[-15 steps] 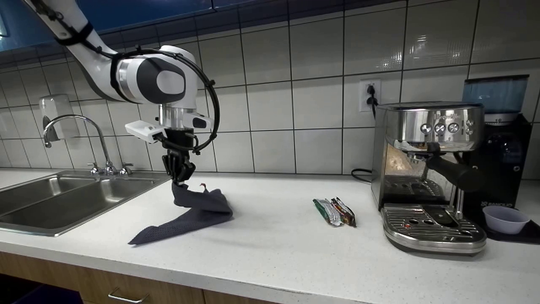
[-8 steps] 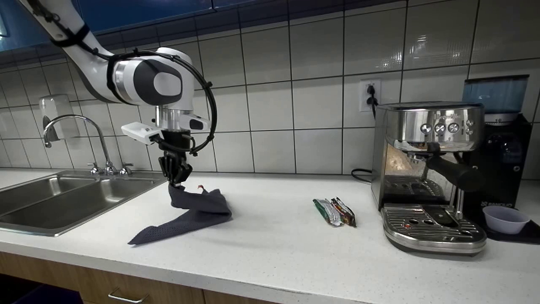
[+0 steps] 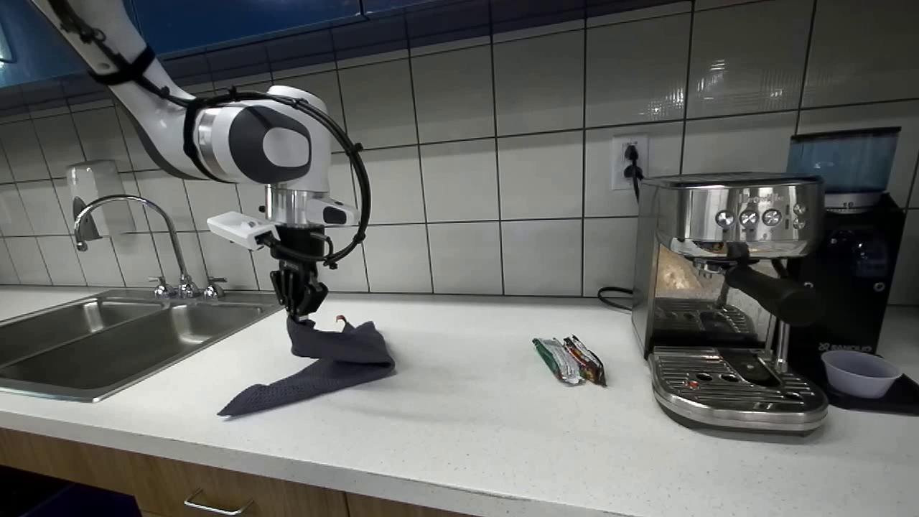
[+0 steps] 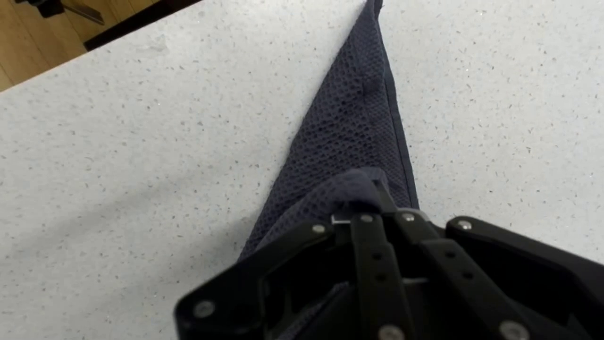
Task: Fold the grey towel twice in a triangular shape
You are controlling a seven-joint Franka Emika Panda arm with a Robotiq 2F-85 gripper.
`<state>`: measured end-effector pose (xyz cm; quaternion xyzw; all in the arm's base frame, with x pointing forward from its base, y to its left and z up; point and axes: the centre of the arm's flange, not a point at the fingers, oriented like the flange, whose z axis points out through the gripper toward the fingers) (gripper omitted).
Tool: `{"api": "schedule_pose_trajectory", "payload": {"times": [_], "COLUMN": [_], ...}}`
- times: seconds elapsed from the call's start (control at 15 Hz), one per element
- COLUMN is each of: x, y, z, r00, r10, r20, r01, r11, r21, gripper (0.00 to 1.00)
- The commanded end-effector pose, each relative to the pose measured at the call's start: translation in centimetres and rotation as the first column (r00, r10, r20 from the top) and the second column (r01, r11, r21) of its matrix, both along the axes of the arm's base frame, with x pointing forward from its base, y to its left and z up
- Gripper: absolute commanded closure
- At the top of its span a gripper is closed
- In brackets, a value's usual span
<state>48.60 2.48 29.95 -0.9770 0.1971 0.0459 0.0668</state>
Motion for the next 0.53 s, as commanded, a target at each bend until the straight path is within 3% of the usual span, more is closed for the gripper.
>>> {"api": "schedule_pose_trajectory", "payload": {"times": [0.0,0.47], "x": [0.12,0.29], "y": [0.36,0.06], "z": [-0.09,-0.29], "r00": [1.000,1.000], "r10": [0.012,0.009], "r20": [0.007,0.005], "r01": [-0.012,-0.009], "r11": [1.000,1.000], "r21": [-0.016,-0.019], "gripper": [0.72,0.20]}}
